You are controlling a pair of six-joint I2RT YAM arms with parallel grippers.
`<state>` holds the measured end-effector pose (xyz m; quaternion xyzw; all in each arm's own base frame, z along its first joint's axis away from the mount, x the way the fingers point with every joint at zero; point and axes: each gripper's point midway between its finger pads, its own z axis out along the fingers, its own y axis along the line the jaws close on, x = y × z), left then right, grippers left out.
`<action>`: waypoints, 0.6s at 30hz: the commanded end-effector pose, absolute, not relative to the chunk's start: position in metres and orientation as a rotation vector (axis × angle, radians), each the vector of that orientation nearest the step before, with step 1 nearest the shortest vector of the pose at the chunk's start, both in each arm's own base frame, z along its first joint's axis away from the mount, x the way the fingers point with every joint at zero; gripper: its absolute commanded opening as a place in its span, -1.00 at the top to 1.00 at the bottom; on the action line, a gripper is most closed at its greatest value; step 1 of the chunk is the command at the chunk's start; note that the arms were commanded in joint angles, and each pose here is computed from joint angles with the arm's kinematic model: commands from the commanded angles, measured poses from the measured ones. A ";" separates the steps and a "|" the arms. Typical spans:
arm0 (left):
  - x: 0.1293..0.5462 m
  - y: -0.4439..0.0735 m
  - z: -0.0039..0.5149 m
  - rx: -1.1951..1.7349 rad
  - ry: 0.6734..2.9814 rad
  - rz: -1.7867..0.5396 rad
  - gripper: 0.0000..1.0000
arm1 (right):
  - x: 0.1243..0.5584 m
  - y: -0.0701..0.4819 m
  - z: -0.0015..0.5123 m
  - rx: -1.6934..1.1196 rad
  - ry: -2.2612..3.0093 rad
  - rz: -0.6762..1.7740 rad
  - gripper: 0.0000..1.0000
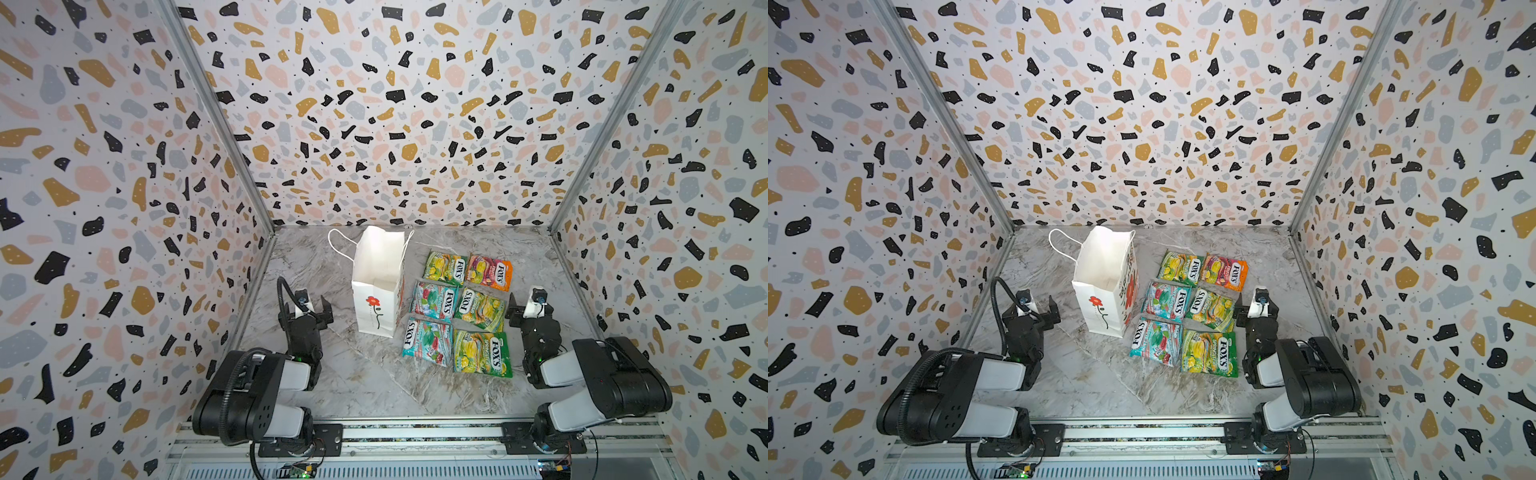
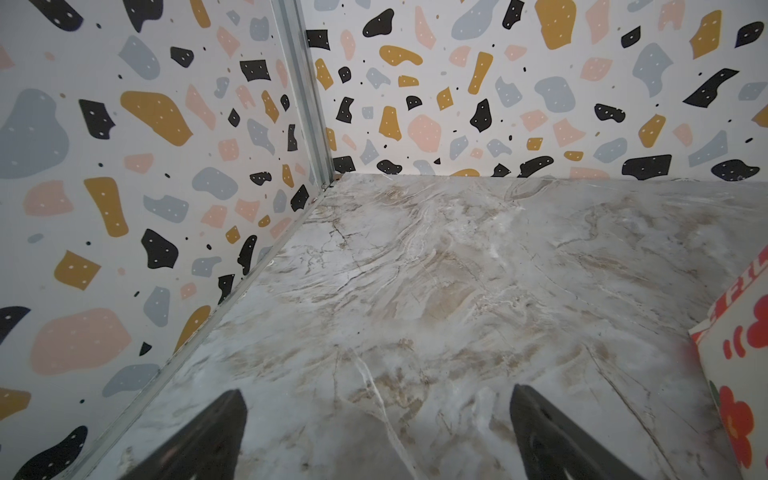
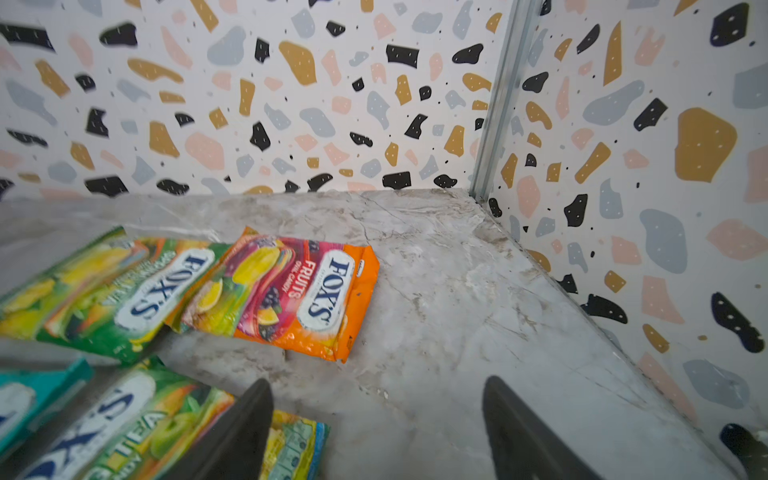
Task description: Take the snacks out of the paper bag
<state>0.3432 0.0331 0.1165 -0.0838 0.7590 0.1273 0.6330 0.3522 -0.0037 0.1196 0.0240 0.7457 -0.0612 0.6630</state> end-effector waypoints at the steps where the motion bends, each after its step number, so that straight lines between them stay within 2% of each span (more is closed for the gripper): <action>1: 0.349 0.039 0.135 -0.242 1.670 0.291 -1.00 | 0.360 -0.003 0.134 0.064 1.640 -0.134 -0.98; 18: 0.348 0.039 0.135 -0.245 1.665 0.293 -1.00 | 0.360 -0.003 0.134 0.064 1.640 -0.134 -0.98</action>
